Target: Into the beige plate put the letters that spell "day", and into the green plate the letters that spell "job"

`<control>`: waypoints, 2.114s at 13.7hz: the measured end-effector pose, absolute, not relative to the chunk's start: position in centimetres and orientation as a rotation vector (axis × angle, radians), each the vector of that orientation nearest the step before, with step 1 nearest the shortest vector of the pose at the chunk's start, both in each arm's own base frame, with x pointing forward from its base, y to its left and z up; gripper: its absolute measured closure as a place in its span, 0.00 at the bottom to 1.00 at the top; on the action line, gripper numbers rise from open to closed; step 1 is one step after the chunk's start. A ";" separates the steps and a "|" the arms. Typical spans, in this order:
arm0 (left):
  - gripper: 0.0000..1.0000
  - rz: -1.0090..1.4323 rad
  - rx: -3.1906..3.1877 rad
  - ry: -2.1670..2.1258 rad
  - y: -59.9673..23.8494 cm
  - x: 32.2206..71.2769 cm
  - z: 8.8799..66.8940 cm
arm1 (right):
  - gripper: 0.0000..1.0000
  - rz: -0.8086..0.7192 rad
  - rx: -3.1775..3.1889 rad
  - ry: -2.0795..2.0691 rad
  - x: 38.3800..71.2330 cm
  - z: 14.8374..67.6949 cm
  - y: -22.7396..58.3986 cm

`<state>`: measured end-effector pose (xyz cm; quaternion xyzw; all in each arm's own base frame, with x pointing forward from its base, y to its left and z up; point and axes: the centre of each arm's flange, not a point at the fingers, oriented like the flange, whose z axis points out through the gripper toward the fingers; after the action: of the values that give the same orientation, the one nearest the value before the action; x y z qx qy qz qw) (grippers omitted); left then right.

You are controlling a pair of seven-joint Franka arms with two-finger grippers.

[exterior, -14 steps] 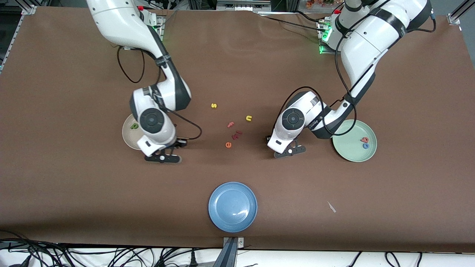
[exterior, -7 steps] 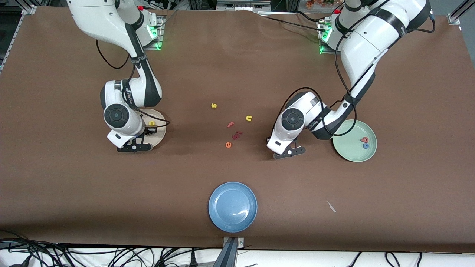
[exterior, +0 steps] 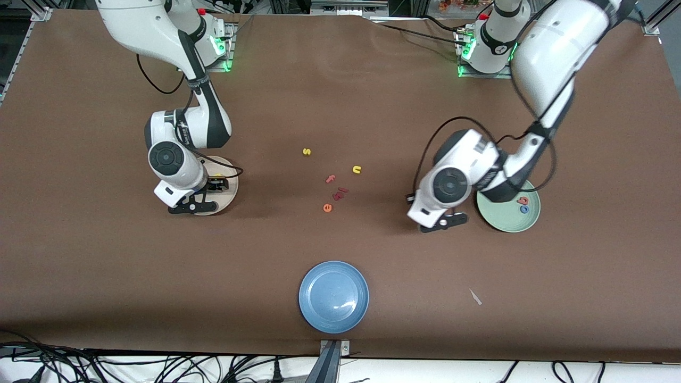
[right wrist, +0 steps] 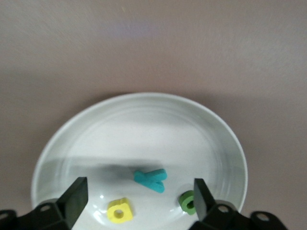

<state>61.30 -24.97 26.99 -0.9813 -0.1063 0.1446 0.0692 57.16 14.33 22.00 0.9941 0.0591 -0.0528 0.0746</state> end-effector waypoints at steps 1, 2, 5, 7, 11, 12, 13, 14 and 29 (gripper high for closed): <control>0.88 0.482 -2.935 -0.271 -21.9 61.7 28.7 | 0.01 -0.165 2.989 0.177 57.5 23.3 14.6; 0.88 0.522 -2.925 -0.229 -18.8 62.1 29.9 | 0.01 -0.179 2.993 0.177 57.9 24.7 14.9; 0.88 0.597 -2.947 -0.145 -10.2 63.3 29.4 | 0.01 -0.262 2.998 0.177 59.2 30.5 16.0; 0.88 0.595 -2.959 -0.107 -6.8 63.7 26.4 | 0.01 -0.352 2.989 0.170 59.6 35.0 16.3; 0.88 0.590 -3.001 -0.089 -5.9 64.1 20.7 | 0.00 -0.425 2.997 0.220 59.7 43.7 15.5; 0.83 0.590 -3.006 -0.089 -6.0 64.1 20.3 | 0.01 -0.411 3.009 0.236 59.4 45.4 15.3; 0.83 0.584 -3.008 -0.090 -6.0 64.2 20.5 | 0.00 -0.405 3.023 0.244 59.0 46.7 15.2; 0.78 0.569 -3.011 -0.093 -5.9 64.5 20.9 | 0.00 -0.404 3.038 0.255 58.5 47.6 15.0; 0.00 0.138 -2.980 -0.002 0.0 67.6 48.1 | 0.00 0.029 3.121 0.184 56.4 57.3 5.7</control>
<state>67.58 0.02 48.12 -0.9958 -0.0008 0.0460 0.0791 56.35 5.69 57.27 0.9982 0.0588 0.0092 0.0076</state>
